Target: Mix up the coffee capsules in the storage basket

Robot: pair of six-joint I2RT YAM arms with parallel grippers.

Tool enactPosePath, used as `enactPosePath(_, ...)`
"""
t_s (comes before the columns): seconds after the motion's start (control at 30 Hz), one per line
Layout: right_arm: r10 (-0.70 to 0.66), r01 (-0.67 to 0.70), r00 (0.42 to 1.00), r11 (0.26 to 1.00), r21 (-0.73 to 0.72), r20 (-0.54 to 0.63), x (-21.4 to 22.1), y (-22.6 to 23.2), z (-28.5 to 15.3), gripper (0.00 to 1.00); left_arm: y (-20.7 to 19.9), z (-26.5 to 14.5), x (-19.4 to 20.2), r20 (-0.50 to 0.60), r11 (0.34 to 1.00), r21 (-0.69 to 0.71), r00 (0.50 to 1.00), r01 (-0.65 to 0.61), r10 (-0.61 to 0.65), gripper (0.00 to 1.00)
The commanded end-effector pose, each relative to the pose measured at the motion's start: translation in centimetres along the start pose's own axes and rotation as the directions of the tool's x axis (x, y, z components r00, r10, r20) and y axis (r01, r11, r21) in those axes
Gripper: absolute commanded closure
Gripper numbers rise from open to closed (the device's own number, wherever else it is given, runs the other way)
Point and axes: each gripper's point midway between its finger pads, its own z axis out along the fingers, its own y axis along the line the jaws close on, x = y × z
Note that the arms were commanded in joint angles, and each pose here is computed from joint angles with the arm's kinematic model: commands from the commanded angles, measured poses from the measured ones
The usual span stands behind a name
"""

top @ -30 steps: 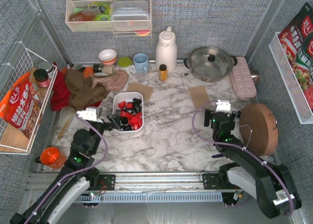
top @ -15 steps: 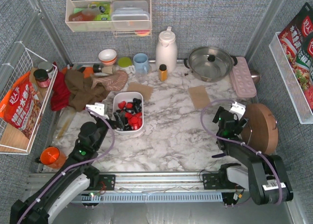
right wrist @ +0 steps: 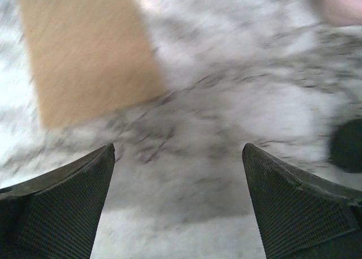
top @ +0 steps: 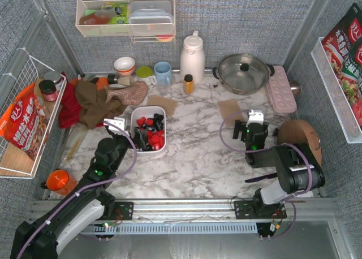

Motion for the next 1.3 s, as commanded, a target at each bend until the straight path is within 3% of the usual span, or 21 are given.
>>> enactPosePath(0.0, -0.074, 0.08, 0.997, 0.978, -0.194, 0.038, -1.4, 3.5, 0.5, 0.01, -0.3, 0.3, -1.0, 0.063, 1.0, 0.014, 0.998, 0.006, -0.007, 0.01)
enactPosePath(0.17, -0.043, 0.038, 0.999, 0.984, -0.172, -0.027, -1.3, 3.0, 1.6, 0.01, 0.2, 0.9, 0.2, 0.048, 0.999, -0.002, 0.998, -0.04, 0.04, 0.01)
enactPosePath(0.27, -0.037, 0.033, 0.999, 0.985, -0.172, -0.022, -1.3, 2.8, 1.6, 0.01, 3.2, 1.1, 1.8, 0.031, 0.984, -0.151, 0.995, -0.09, 0.096, 0.01)
enactPosePath(0.37, -0.037, 0.033, 0.999, 0.984, -0.172, -0.023, -1.3, 2.8, 1.6, 0.01, 6.2, 0.8, 1.7, 0.079, 0.944, -0.33, 0.996, -0.023, 0.052, 0.0)
enactPosePath(0.57, -0.039, 0.035, 0.999, 0.984, -0.173, -0.024, -1.3, 2.8, 1.6, 0.01, 9.3, -0.4, 0.3, 0.193, 0.868, -0.495, 0.979, 0.045, 0.059, 0.0)
enactPosePath(0.67, -0.04, 0.035, 0.999, 0.985, -0.172, -0.024, -1.3, 2.8, 1.6, 0.01, 9.9, -1.0, 0.1, 0.108, 0.847, -0.517, 0.972, -0.123, 0.207, 0.0)
enactPosePath(0.77, -0.04, 0.035, 0.999, 0.984, -0.172, -0.026, -1.2, 2.8, 1.6, 0.01, 12.1, -2.8, 0.9, 0.056, 0.77, -0.605, 0.953, -0.204, 0.297, 0.0)
enactPosePath(0.87, -0.04, 0.035, 0.999, 0.984, -0.173, -0.024, -1.3, 2.9, 1.6, 0.01, 14.2, -4.2, 4.3, 0.024, 0.751, -0.622, 0.954, -0.221, 0.3, 0.0)
enactPosePath(1.0, -0.04, 0.035, 0.999, 0.985, -0.172, -0.025, -1.3, 2.8, 1.6, 0.01, 13.7, -1.4, 4.6, -0.049, 0.783, -0.549, 0.946, -0.293, 0.32, 0.0)
enactPosePath(1.07, -0.04, 0.035, 0.999, 0.985, -0.172, -0.025, -1.3, 2.8, 1.6, 0.01, 13.6, 0.0, 4.4, -0.031, 0.81, -0.507, 0.946, -0.294, 0.323, 0.0)
enactPosePath(1.13, -0.04, 0.035, 0.999, 0.984, -0.173, -0.024, -1.3, 2.9, 1.6, 0.01, 13.3, 1.0, 3.4, 0.053, 0.838, -0.482, 0.946, -0.256, 0.319, 0.0)
enactPosePath(1.2, -0.04, 0.035, 0.999, 0.984, -0.173, -0.024, -1.3, 2.9, 1.6, 0.01, 14.3, 1.8, 2.8, 0.067, 0.814, -0.523, 0.941, -0.251, 0.333, 0.0)
enactPosePath(1.27, -0.039, 0.035, 0.999, 0.984, -0.173, -0.023, -1.3, 2.9, 1.6, 0.01, 14.9, 2.7, 3.6, 0.0, 0.788, -0.533, 0.931, -0.308, 0.364, 0.0)
